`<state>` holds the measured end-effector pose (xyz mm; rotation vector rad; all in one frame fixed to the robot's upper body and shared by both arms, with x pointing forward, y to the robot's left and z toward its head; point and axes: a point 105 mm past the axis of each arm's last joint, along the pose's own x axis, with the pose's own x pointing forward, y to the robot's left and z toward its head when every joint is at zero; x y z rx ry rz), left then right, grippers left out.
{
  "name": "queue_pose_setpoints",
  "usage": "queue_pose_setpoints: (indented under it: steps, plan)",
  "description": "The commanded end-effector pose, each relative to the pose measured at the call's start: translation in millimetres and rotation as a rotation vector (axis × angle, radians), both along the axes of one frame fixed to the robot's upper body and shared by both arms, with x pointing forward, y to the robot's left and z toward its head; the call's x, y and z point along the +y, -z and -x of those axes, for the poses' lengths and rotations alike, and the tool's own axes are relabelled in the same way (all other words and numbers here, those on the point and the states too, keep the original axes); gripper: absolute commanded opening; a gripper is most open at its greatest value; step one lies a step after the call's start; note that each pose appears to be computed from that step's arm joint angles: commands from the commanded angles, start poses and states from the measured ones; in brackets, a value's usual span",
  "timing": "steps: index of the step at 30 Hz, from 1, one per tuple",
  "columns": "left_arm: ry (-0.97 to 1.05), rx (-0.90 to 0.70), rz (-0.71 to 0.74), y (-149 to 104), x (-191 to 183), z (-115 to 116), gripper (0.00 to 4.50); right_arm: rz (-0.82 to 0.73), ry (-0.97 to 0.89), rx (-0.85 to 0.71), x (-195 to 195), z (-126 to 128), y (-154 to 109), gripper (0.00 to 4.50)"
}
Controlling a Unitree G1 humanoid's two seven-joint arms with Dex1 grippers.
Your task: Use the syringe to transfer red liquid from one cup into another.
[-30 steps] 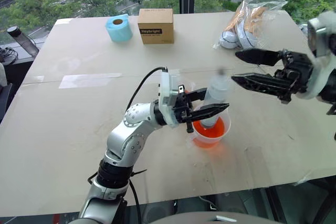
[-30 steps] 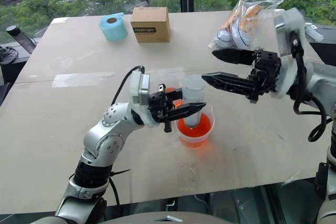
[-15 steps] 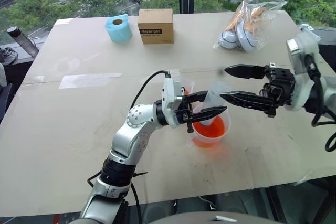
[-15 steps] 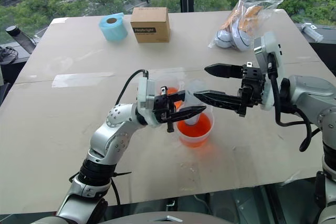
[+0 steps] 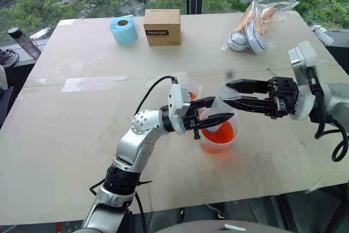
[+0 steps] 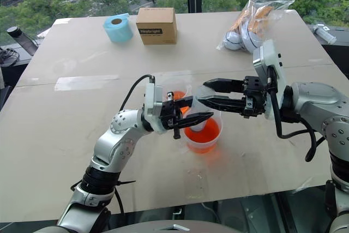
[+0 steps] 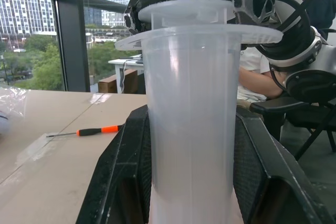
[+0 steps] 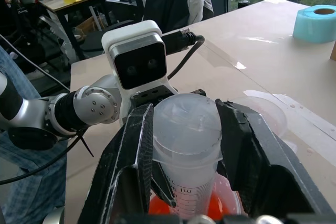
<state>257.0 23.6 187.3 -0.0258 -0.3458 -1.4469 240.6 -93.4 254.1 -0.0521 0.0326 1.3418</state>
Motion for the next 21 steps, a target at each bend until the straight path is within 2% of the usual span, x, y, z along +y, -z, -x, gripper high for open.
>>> queue_pose_setpoints:
  steps: [1, 7, 14, 18, 21]
  plan:
    - [0.043, -0.017, 0.026, -8, -4, 9, 1.38, -0.054, 0.010, -0.052, -4, -1, -17, 1.38]
    - [0.052, -0.002, 0.026, -7, -5, 10, 1.38, -0.159, 0.042, -0.047, -14, -7, -37, 1.38]
    - [0.062, 0.017, 0.028, -6, -5, 12, 1.38, -0.350, 0.093, -0.021, -29, -16, -70, 1.38]
    - [0.063, 0.021, 0.029, -6, -5, 12, 1.38, -0.427, 0.110, 0.013, -35, -19, -78, 1.38]
    - [0.067, 0.025, 0.029, -6, -6, 13, 1.38, -0.427, 0.121, 0.027, -36, -20, -77, 1.38]
